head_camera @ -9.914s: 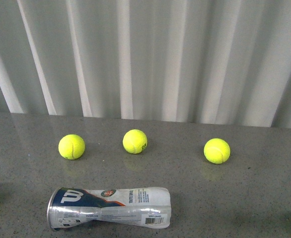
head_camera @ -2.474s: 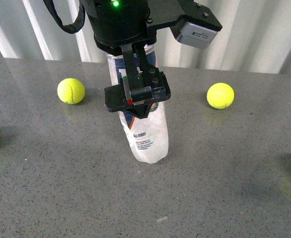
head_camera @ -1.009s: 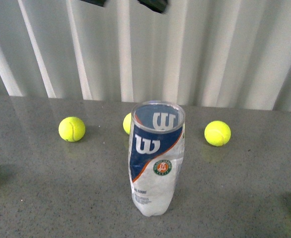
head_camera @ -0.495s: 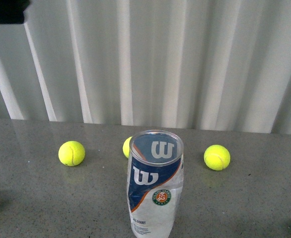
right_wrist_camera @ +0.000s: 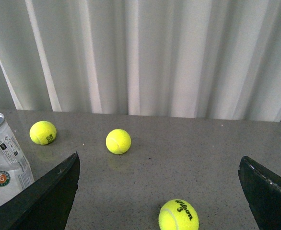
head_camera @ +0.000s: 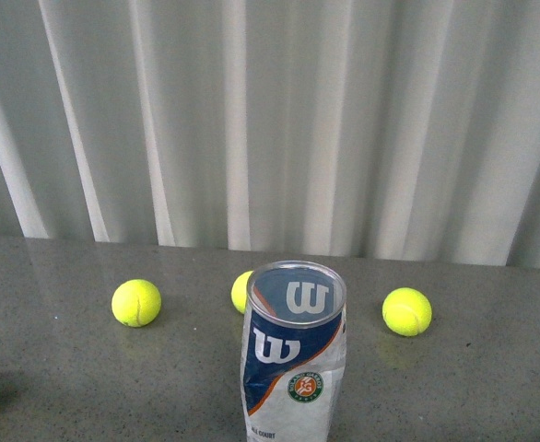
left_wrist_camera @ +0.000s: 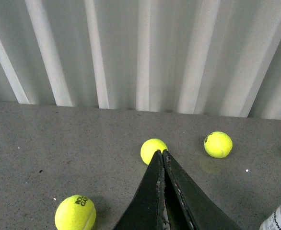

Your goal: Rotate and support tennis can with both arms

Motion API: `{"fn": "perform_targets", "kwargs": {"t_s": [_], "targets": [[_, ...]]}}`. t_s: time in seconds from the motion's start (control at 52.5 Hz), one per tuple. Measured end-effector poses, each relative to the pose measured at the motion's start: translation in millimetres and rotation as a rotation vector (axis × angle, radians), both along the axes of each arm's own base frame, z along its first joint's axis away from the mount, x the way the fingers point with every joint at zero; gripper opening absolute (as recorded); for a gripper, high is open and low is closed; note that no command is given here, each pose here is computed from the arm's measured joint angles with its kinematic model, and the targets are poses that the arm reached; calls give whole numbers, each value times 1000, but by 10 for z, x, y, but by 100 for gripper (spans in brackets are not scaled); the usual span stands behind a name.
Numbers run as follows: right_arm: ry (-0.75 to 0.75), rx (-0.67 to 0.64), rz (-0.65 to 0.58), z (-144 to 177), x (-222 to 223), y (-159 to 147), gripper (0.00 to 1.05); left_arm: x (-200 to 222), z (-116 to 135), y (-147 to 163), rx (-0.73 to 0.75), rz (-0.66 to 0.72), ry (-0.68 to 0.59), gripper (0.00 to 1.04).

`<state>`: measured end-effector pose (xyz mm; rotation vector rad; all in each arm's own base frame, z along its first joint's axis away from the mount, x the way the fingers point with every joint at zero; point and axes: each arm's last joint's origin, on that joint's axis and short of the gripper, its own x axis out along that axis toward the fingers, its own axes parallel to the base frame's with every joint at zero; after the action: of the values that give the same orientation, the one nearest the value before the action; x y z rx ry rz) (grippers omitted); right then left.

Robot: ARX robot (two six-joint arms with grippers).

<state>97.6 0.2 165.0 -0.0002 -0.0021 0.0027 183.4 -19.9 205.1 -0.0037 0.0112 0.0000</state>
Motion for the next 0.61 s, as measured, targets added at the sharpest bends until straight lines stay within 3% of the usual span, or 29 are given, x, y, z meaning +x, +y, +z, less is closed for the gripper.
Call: {"fn": "perform_targets", "kwargs": {"t_s": [0.609], "targets": [[0, 0, 0, 0, 0, 0, 98, -435, -270, 197, -1, 0, -4, 4]]}}
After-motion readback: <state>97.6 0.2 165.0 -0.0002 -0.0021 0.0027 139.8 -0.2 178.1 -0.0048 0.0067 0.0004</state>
